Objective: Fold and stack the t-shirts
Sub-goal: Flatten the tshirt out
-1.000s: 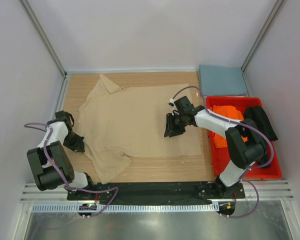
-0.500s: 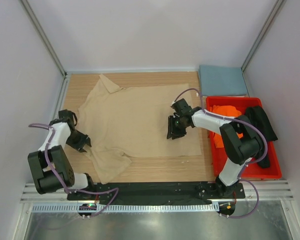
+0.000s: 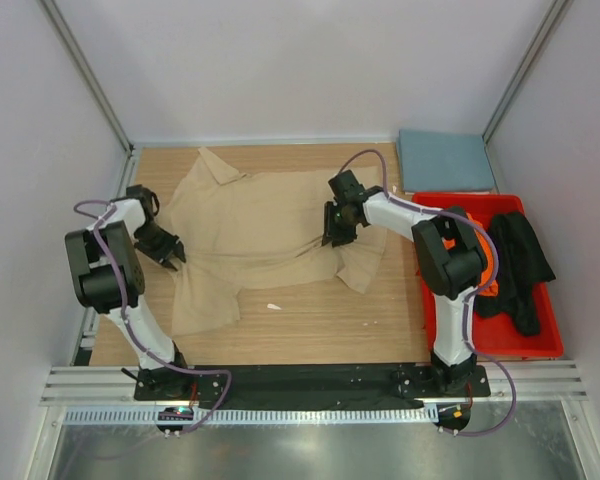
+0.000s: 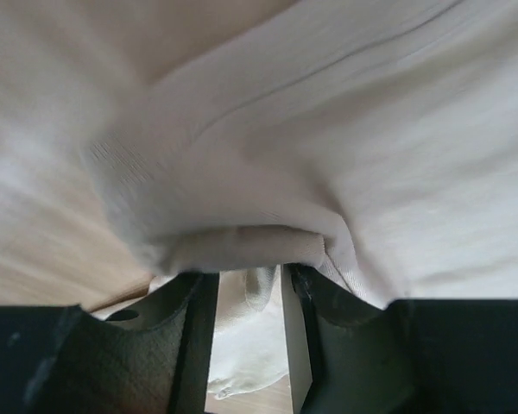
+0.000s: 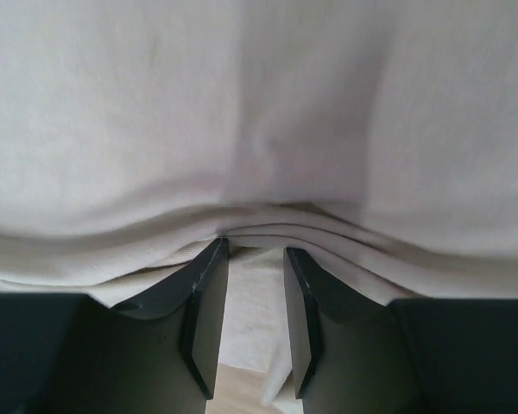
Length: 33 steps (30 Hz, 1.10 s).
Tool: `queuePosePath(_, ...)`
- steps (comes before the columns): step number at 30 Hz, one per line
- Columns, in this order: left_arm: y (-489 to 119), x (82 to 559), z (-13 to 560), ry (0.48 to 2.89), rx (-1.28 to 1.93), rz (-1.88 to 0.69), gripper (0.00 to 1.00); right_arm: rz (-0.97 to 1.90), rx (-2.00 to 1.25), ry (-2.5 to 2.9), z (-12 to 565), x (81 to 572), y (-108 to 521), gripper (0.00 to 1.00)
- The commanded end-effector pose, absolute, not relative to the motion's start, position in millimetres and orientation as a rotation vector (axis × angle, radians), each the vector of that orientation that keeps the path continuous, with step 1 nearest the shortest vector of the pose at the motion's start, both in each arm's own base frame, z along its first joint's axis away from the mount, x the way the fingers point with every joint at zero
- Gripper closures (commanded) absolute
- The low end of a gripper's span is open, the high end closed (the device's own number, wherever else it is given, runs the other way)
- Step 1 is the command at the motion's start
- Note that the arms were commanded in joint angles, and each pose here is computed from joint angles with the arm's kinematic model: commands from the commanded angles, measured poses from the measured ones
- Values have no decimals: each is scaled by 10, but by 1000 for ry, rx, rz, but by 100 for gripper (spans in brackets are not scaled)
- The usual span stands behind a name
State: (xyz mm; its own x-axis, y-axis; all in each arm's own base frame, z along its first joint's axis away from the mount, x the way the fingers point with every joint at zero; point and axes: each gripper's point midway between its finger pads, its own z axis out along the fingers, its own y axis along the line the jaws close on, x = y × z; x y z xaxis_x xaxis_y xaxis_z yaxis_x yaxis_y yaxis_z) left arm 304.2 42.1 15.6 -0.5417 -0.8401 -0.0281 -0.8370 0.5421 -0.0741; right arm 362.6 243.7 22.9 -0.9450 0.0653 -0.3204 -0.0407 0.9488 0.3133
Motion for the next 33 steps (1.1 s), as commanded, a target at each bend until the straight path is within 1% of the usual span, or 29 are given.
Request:
queuePosePath(1,596,3651,349,2604,-1318,-92,63,303,-43,2755,165,3921,2272,61)
queuePosePath(2,605,3684,416,2598,-1307,-95,62,314,-58,2728,287,4023,2320,62)
queuePosePath(4,580,3651,552,2595,-1294,-93,57,305,-82,2743,370,4007,2310,61)
queuePosePath(5,616,3606,727,2551,-1276,-66,54,303,-84,2744,453,4008,2302,60)
queuePosePath(6,655,3517,782,2538,-1277,-21,53,305,-82,2739,517,4002,2299,60)
queuePosePath(7,639,3315,732,2552,-1299,12,53,315,-86,2720,643,3984,2297,59)
queuePosePath(8,652,3218,870,2505,-1300,23,52,321,-87,2718,710,3945,2283,56)
queuePosePath(9,660,3063,877,2502,-1327,60,51,328,-86,2713,768,3917,2276,55)
queuePosePath(10,631,2919,839,2503,-1365,62,54,345,-88,2697,886,3858,2257,54)
queuePosePath(11,585,2668,679,2522,-1451,69,62,357,-91,2698,920,3810,2251,53)
queuePosePath(13,484,2400,637,2494,-1545,19,66,383,-99,2711,940,3665,2221,50)
queuePosePath(14,440,2178,481,2495,-1634,18,69,406,-103,2694,1023,3618,2218,49)
queuePosePath(15,433,2153,498,2462,-1638,-3,70,428,-111,2692,1047,3568,2229,49)
queuePosePath(17,453,1998,439,2450,-1693,54,69,467,-116,2704,1045,3436,2218,49)
queuePosePath(19,461,1944,428,2451,-1716,83,64,487,-116,2723,1002,3337,2212,49)
queuePosePath(20,443,1917,416,2464,-1724,86,61,515,-119,2709,1051,3312,2230,48)
queuePosePath(22,439,1851,378,2478,-1760,116,59,534,-113,2714,1032,3259,2232,48)
queuePosePath(27,423,1751,246,2477,-1802,148,59,559,-129,2706,1071,3176,2220,48)
queuePosePath(29,414,1784,196,2478,-1800,130,60,549,-139,2709,1041,3128,2185,48)
queuePosePath(33,417,1683,153,2531,-1801,183,61,529,-145,2708,1050,3046,2109,48)
